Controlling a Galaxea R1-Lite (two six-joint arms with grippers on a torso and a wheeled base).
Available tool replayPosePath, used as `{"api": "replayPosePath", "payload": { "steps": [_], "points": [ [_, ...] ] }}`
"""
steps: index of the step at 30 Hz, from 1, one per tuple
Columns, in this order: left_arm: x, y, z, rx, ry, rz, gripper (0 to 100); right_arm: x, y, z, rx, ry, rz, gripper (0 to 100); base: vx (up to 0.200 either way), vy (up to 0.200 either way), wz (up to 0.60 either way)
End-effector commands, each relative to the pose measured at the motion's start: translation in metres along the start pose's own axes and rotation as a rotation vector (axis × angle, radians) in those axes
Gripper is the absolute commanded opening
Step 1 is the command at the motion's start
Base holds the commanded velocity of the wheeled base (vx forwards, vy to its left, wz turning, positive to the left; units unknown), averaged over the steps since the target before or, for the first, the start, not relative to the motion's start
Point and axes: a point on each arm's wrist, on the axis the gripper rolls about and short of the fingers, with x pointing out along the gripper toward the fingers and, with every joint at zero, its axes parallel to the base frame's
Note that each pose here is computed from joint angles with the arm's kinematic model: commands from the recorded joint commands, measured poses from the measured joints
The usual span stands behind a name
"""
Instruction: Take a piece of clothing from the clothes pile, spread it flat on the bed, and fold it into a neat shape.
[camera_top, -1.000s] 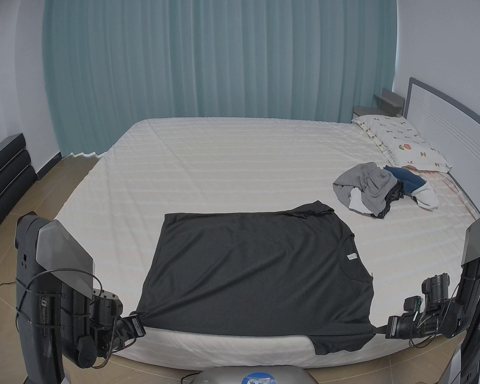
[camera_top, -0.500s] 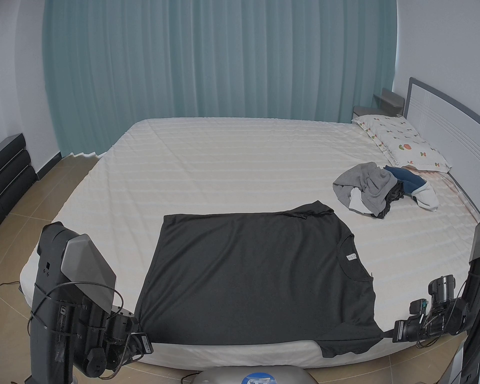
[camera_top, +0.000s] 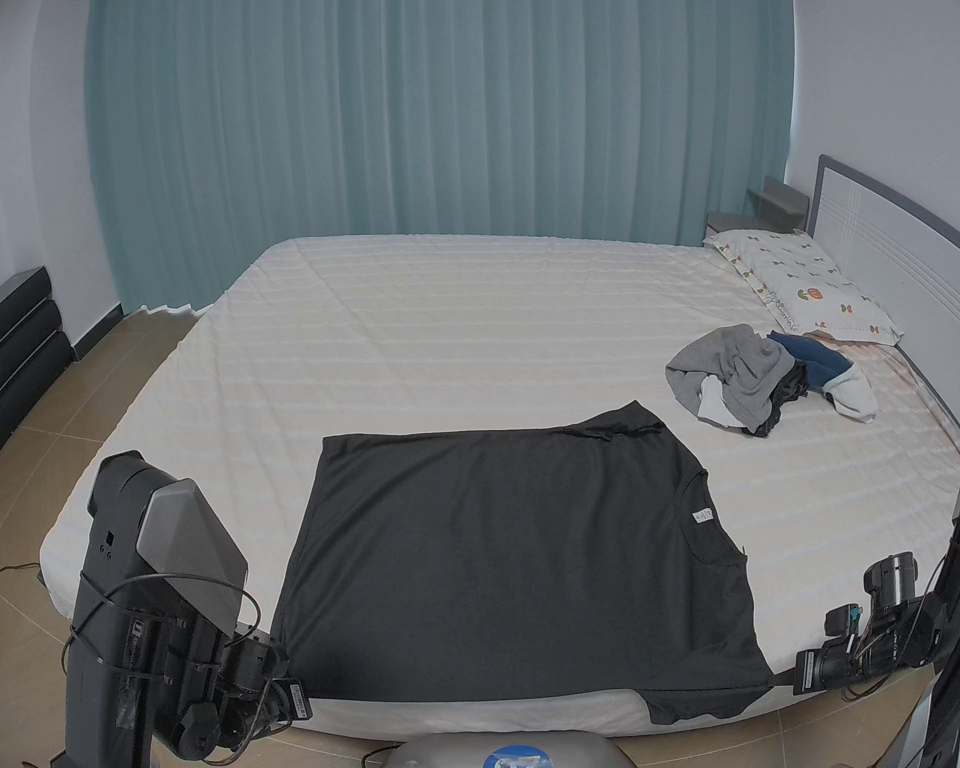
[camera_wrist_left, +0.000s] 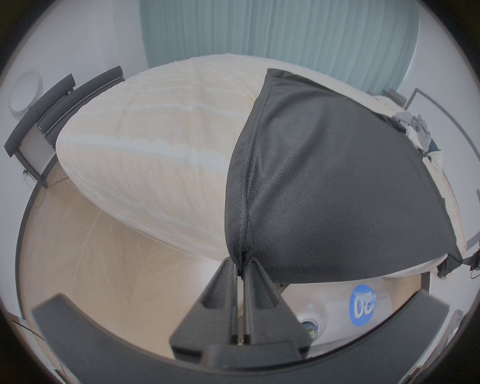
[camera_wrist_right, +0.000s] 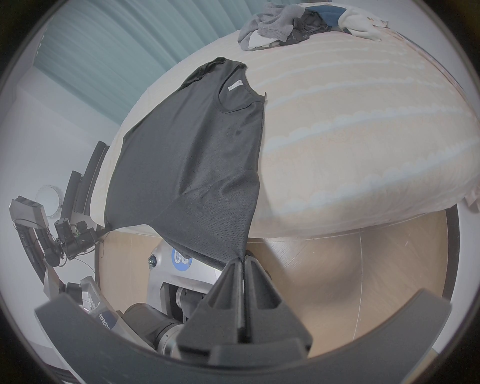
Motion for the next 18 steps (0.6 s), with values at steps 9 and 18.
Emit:
{"api": "replayPosePath", "payload": {
  "steps": [9, 18],
  "points": [
    [-0.027, 0.007, -0.004, 0.051, 0.136, 0.048, 0, -0.017, 0.003, -0.012, -0.026, 0.046, -0.008, 0, 0.000, 0.000, 0.00],
    [-0.031, 0.005, -0.002, 0.049, 0.135, 0.016, 0, -0.025, 0.007, -0.013, -0.050, 0.025, 0.015, 0, 0.000, 0.000, 0.00]
  ]
}}
